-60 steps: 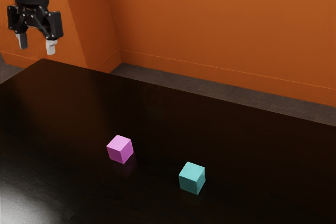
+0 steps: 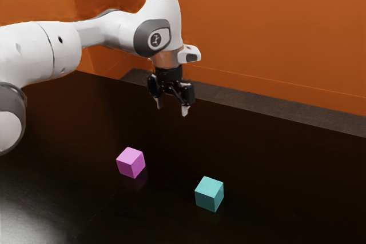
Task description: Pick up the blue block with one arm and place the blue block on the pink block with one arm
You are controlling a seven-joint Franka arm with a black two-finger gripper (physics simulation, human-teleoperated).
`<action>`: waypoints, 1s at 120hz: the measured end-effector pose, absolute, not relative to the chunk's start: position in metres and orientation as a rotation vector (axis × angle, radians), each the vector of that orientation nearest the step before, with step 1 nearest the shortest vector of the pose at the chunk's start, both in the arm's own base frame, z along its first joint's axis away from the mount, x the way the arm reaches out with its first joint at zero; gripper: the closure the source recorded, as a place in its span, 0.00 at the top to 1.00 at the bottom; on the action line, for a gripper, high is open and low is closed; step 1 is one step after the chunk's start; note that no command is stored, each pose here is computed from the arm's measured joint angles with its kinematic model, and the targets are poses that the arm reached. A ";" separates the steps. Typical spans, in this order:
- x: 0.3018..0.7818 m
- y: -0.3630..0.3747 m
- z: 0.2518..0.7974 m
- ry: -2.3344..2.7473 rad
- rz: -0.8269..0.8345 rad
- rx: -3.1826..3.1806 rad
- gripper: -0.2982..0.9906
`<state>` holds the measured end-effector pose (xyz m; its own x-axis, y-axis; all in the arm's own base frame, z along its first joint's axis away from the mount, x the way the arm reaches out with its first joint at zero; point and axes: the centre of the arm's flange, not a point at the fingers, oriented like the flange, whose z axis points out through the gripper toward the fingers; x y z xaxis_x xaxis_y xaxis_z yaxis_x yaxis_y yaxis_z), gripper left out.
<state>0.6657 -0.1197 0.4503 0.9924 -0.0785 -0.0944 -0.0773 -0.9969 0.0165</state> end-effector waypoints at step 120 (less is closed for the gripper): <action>0.544 -0.273 0.287 0.073 -0.067 3.134 0.71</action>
